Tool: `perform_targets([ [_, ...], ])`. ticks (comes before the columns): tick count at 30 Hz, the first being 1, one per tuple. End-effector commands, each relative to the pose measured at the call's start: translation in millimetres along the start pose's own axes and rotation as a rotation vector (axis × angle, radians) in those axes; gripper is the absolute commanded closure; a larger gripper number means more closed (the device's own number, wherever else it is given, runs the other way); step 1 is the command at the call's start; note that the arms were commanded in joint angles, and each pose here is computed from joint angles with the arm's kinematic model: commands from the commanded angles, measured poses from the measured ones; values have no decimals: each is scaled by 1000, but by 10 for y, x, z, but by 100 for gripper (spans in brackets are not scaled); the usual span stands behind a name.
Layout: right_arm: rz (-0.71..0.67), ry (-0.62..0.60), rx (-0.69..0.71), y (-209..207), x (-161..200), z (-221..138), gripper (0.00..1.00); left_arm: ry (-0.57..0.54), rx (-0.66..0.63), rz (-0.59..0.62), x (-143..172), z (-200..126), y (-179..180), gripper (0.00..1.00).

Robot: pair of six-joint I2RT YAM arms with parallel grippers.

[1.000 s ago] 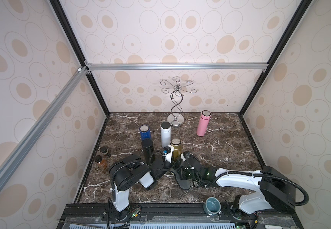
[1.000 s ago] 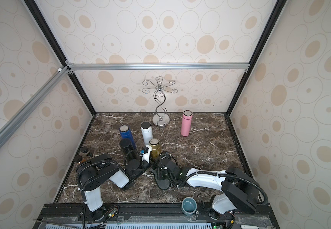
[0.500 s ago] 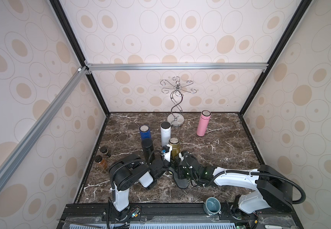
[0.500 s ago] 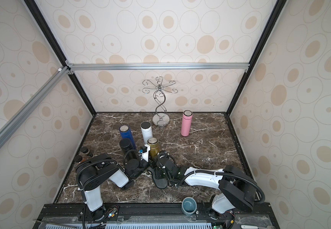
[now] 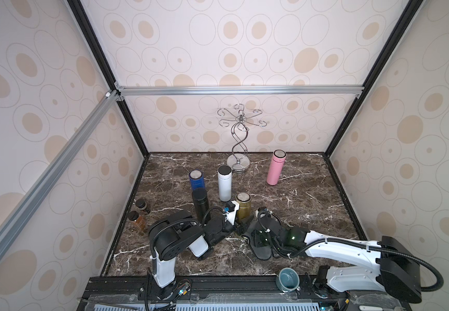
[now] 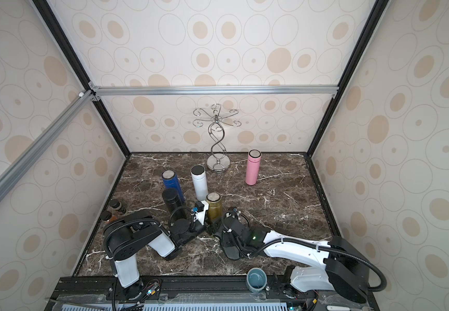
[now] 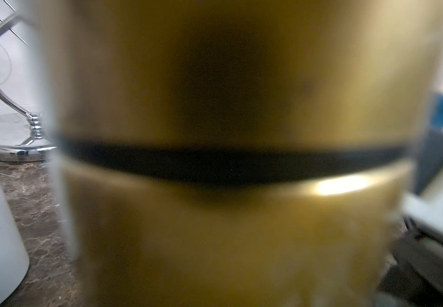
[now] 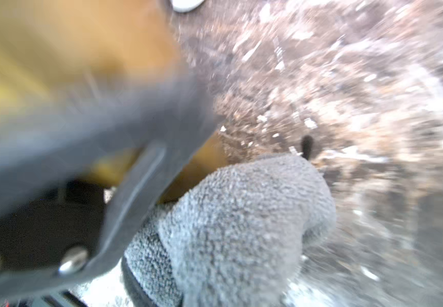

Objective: Wipe the surface of the thermos
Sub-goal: Wipe the dirt from the surface of the thermos.

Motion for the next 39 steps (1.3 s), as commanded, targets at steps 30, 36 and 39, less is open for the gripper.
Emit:
perform_targets([
  [30, 247, 134, -736, -207, -880, 310, 100, -70, 387, 332, 82, -181, -377, 100],
  [36, 225, 262, -625, -112, -546, 656, 100, -52, 342, 307, 148, -128, -312, 100],
  [39, 203, 304, -560, -43, -413, 816, 100, -47, 327, 302, 161, -124, -293, 100],
])
Point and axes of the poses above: each gripper's point midway between its finger pads, its own z axis out along the fingers, its own y axis along the line the jaws close on, x = y × z, the point moved 7 cm from there along -z, back along the fingers, and after that the axes turned 2 degrees about -z, right-handed, at the moved point
